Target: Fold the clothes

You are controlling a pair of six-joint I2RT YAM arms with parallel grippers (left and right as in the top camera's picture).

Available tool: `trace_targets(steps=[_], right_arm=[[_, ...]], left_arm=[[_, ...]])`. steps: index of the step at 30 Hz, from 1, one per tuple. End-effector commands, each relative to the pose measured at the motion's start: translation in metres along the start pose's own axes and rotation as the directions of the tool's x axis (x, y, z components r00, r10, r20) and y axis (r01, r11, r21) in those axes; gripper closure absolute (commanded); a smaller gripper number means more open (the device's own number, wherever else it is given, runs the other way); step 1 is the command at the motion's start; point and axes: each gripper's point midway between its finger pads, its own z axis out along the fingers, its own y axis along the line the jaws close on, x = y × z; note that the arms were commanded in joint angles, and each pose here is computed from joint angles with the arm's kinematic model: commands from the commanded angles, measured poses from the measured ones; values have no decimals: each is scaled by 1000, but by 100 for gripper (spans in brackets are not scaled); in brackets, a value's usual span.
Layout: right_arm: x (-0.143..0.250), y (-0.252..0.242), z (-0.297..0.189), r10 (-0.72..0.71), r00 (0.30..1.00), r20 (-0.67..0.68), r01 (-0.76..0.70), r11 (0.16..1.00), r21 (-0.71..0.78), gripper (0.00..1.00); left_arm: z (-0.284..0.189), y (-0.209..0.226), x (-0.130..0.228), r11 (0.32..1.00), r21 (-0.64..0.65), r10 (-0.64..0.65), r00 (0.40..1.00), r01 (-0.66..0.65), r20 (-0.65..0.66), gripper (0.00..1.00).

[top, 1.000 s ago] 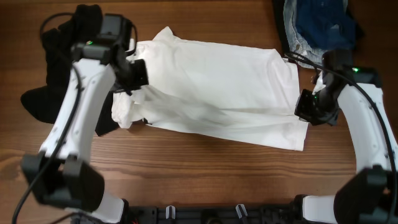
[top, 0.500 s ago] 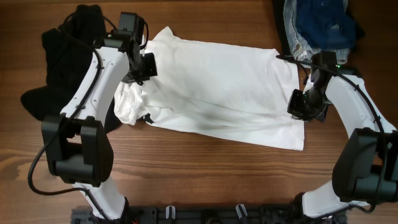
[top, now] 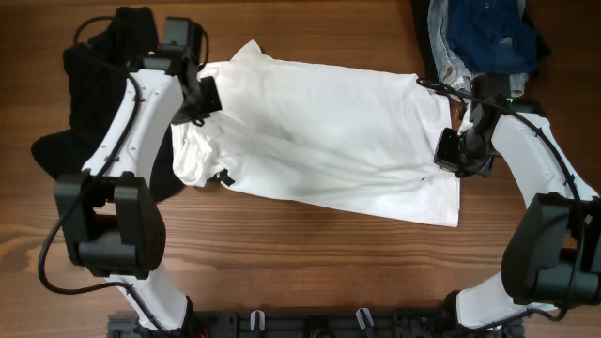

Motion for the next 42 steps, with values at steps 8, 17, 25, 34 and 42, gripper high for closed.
trace_targets(steps=[8, 17, 25, 34, 42], right_arm=[[-17, -12, -7, 27, 998, 50, -27, 1000, 9, 96], [-33, -10, -8, 32, 993, 111, -30, 999, -17, 96], [-30, -6, -6, 6, 995, 101, -2, 999, -42, 85], [-33, -3, -12, -25, 994, 108, 30, 998, -52, 15], [-49, 31, -77, -163, 972, 171, 195, 963, -187, 13]], left_arm=[[4, 14, -9, 998, -25, -50, 998, 51, 23, 96], [4, 14, -11, 998, -22, -51, 998, 52, 29, 96], [4, 14, -11, 998, -23, -50, 998, 50, 28, 83], [1, 18, -15, 998, -46, -43, 998, 45, 50, 7], [-60, -25, -43, 979, 173, 86, 988, -107, 128, 0]])
